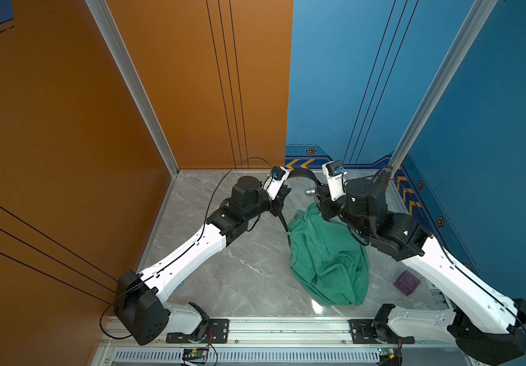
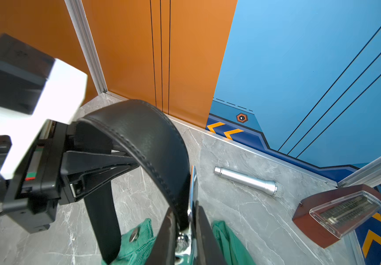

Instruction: Remove the belt from the trousers

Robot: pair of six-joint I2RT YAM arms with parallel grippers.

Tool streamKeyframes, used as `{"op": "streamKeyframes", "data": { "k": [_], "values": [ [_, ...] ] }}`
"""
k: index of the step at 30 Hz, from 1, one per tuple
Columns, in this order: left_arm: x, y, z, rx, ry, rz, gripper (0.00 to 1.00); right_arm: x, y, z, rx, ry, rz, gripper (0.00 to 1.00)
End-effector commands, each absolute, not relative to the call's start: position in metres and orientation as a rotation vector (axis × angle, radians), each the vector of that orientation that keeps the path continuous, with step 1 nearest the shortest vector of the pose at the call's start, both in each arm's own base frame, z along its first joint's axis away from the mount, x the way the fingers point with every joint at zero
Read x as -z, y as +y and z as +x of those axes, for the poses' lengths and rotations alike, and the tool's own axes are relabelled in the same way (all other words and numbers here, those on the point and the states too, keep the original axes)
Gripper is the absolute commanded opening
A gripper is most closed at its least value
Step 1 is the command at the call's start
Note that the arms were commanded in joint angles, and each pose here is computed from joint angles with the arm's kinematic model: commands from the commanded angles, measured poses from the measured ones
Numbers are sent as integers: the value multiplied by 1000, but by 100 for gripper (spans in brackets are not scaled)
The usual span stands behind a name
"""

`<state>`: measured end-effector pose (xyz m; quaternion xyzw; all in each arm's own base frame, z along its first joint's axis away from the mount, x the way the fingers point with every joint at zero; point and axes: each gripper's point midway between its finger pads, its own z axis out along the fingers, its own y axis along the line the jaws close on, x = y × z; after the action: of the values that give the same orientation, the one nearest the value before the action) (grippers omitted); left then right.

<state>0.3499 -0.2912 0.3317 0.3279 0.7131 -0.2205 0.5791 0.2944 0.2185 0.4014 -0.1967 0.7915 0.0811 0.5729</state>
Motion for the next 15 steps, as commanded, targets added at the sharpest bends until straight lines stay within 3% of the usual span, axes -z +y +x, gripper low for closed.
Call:
{"op": "streamKeyframes", "data": {
  "k": [1, 6, 15],
  "values": [
    [-327, -279, 345, 429, 1680, 778, 30, -407, 218, 297, -169, 1823, -456, 0],
    [-338, -269, 341, 329, 1645, 799, 51, -371, 229, 299, -168, 1902, -521, 0],
    [-354, -264, 328, 199, 1583, 885, 70, -340, 242, 309, -167, 1983, -584, 0]
  ]
}}
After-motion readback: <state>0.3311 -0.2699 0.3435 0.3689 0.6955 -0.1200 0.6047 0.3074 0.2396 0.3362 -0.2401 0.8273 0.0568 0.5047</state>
